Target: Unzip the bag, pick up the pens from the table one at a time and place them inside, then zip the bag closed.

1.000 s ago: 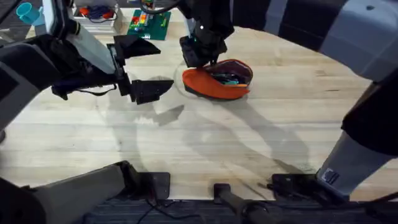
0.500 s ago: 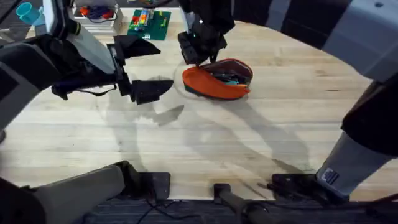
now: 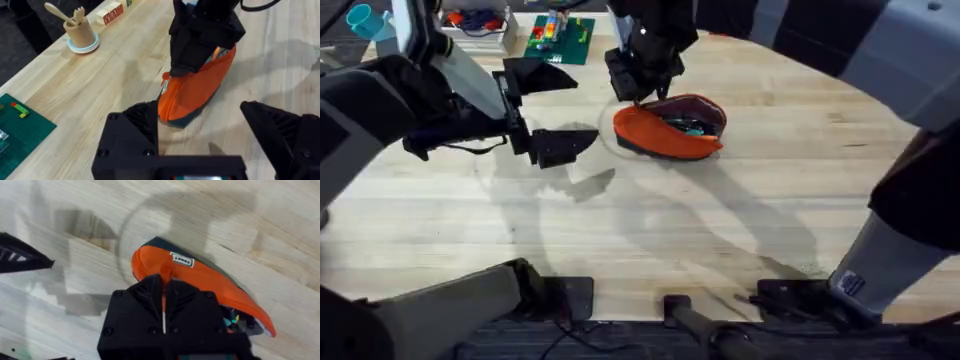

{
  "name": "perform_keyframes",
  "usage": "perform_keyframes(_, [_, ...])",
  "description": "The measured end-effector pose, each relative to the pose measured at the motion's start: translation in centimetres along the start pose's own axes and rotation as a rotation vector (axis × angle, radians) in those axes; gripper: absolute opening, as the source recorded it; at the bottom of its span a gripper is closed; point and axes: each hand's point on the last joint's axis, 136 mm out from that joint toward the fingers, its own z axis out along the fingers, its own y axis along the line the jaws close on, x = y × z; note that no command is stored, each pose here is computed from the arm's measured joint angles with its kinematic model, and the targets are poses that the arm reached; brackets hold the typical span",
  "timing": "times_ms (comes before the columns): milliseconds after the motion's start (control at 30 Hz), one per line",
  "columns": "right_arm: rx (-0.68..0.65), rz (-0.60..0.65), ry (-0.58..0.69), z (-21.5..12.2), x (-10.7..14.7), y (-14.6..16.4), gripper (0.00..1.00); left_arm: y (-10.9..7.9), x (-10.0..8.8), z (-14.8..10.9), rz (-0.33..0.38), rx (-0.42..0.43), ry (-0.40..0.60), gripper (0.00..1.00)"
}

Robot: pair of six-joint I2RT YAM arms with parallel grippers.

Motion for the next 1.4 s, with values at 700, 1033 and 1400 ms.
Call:
perform_keyframes(700, [-0.002,-0.029,-0.007,-0.2,-0.2,0.0,0.031,0.3,1.4,-0.1,-0.001,-0.020,0.084,0.994])
perform_keyframes(1033, [-0.002,-0.029,-0.007,-0.2,-0.2,0.0,0.031,0.5,1.9,-0.1,-0.001,-0.027,0.113,0.994])
perform_keyframes(1400, [-0.002,-0.029,-0.007,-0.2,-0.2,0.0,0.031,0.2,2.4,0.0,-0.014,-0.022,0.118,0.993])
